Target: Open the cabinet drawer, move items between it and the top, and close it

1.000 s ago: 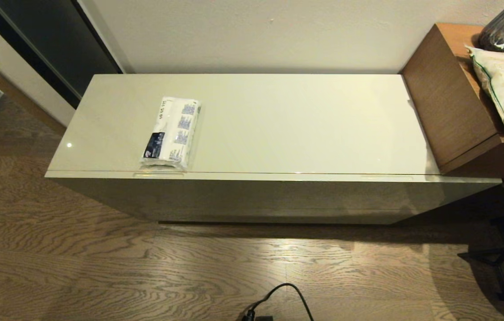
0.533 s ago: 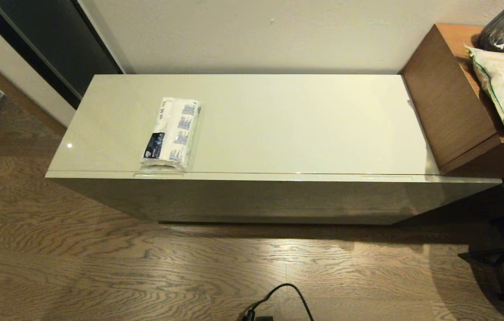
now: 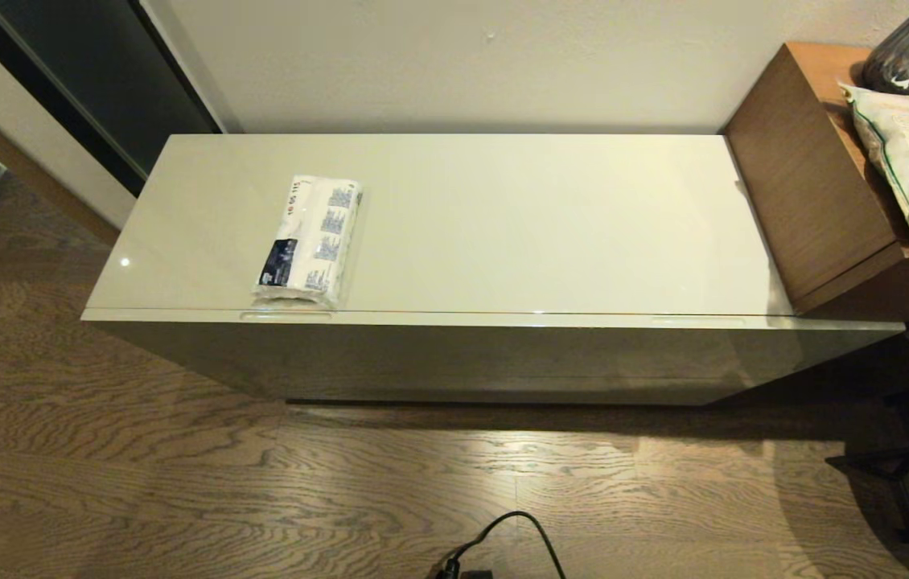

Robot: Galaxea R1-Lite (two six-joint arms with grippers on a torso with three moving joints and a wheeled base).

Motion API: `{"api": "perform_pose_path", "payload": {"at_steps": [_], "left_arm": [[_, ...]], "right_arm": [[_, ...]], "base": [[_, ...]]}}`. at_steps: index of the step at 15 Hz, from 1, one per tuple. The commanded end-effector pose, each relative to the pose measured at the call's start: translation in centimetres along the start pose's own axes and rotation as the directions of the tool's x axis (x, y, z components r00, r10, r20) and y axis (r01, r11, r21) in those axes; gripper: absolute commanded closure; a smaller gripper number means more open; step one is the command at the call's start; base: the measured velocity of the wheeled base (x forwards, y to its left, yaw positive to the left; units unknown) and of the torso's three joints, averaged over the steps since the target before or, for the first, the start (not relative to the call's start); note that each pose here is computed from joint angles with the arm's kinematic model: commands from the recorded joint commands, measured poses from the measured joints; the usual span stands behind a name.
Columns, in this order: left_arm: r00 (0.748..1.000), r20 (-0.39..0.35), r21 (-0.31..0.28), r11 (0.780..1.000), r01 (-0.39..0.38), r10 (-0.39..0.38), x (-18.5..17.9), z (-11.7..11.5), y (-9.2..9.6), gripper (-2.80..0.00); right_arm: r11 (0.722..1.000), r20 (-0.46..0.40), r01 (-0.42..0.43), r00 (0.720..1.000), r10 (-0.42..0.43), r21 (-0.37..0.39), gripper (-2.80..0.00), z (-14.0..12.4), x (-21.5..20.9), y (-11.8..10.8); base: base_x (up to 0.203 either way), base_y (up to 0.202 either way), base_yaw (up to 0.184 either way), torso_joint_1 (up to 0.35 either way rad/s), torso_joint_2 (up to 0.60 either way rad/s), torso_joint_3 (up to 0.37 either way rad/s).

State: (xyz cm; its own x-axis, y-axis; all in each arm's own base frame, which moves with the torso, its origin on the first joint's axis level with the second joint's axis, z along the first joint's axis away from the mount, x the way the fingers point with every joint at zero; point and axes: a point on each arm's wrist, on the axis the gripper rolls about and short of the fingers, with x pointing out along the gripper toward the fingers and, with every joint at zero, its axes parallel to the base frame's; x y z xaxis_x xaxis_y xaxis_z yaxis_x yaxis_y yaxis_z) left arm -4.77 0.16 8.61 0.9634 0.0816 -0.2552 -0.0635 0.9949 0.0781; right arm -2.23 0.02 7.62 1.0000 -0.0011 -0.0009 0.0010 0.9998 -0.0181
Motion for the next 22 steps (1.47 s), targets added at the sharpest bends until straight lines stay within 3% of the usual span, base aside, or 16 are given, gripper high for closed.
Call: {"api": "perform_pose_path", "payload": {"at_steps": [1, 4, 6, 7, 8, 22], "left_arm": [[1.0, -0.009, 0.007, 1.0, 0.001, -0.001, 0.3, -0.3, 0.0, 0.0], [0.99, 0.141, 0.002, 1.0, -0.015, 0.015, 1.3, 0.3, -0.1, 0.0], [0.962, 0.273, -0.002, 1.0, 0.015, -0.014, 2.1, 0.4, -0.2, 0.0], [0.959, 0.274, 0.012, 0.997, 0.07, -0.071, 2.6, -0.2, -0.4, 0.0], [0.966, 0.245, 0.001, 0.997, 0.081, -0.079, 2.7, -0.5, -0.5, 0.0], [0.967, 0.246, -0.004, 0.997, 0.076, -0.072, 2.7, -0.5, -0.4, 0.0]], "right_arm": [[1.0, 0.0, -0.001, 1.0, 0.001, 0.0, 0.0, 0.0, 0.0, 0.0], [1.0, -0.001, -0.001, 1.0, 0.001, 0.0, 0.0, 0.0, 0.0, 0.0], [1.0, -0.001, -0.001, 1.0, 0.001, 0.0, 0.0, 0.0, 0.0, 0.0], [1.0, -0.001, -0.001, 1.0, 0.001, 0.0, 0.0, 0.0, 0.0, 0.0], [1.0, -0.001, -0.001, 1.0, 0.001, 0.0, 0.0, 0.0, 0.0, 0.0], [1.0, -0.002, 0.0, 1.0, 0.0, -0.002, 0.0, 0.0, 0.0, 0.0]], "base": [[0.0, 0.0, 0.0, 0.0, 0.0, 0.0], [0.0, 0.0, 0.0, 0.0, 0.0, 0.0], [0.0, 0.0, 0.0, 0.0, 0.0, 0.0], [0.0, 0.0, 0.0, 0.0, 0.0, 0.0], [0.0, 0.0, 0.0, 0.0, 0.0, 0.0], [0.0, 0.0, 0.0, 0.0, 0.0, 0.0]]}}
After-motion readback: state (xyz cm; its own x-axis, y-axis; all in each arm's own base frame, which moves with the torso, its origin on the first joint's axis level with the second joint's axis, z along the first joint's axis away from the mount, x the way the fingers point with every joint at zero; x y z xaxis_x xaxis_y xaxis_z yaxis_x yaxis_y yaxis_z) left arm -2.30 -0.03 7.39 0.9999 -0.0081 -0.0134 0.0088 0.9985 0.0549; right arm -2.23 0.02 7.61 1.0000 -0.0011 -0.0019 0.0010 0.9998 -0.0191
